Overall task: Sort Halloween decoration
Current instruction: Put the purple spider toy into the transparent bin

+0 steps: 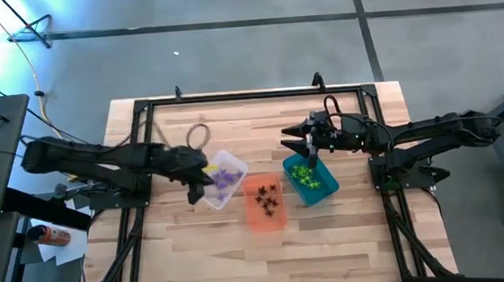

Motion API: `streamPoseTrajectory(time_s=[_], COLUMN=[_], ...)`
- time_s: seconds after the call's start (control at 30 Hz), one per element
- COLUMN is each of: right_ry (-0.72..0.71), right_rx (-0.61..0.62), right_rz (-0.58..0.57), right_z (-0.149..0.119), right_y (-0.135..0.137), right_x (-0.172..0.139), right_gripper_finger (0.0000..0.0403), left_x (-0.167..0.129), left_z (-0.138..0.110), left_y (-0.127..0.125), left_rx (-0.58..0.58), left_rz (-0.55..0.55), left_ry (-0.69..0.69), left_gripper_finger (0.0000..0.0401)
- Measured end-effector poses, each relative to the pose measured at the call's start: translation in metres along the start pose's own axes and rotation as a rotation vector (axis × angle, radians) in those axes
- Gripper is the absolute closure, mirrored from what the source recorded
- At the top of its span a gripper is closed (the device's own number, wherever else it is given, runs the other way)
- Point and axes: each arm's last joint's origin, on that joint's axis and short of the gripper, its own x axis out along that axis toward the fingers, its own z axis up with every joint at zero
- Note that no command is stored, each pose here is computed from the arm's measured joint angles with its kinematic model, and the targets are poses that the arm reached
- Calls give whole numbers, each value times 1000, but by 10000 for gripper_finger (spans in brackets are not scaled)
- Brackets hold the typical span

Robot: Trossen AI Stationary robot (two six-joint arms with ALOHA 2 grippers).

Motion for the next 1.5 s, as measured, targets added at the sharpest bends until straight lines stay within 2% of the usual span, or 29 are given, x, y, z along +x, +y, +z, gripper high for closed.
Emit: streamPoseTrajectory(time_s=[0.1, 0.2, 0.43, 0.73, 1.13, 1.33, 1.5], right_ry=[1, -8, 3, 50, 68, 80, 81], right_rx=[-2, -3, -5, 15, 3, 1, 1], right_rz=[-9, -39, -61, -82, -90, -96, -97], right_z=[0, 0, -2, -6, -8, -9, -9], right_y=[0, -1, -2, -4, -5, -6, -6], right_x=[0, 0, 0, 0, 0, -1, -1], right_gripper_finger=[188, 188, 188, 188, 188, 188, 188], left_x=[19, 36, 69, 89, 91, 91, 90], left_z=[1, 3, -2, -2, -1, 1, 3], left_y=[1, 4, 13, 14, 14, 19, 23], left_rx=[69, 123, 200, 261, 262, 253, 238], left_rz=[99, 200, 250, 234, 236, 267, 276], left_ry=[166, 274, 401, 395, 389, 380, 374], left_gripper_finger=[401, 401, 401, 401, 398, 381, 346])
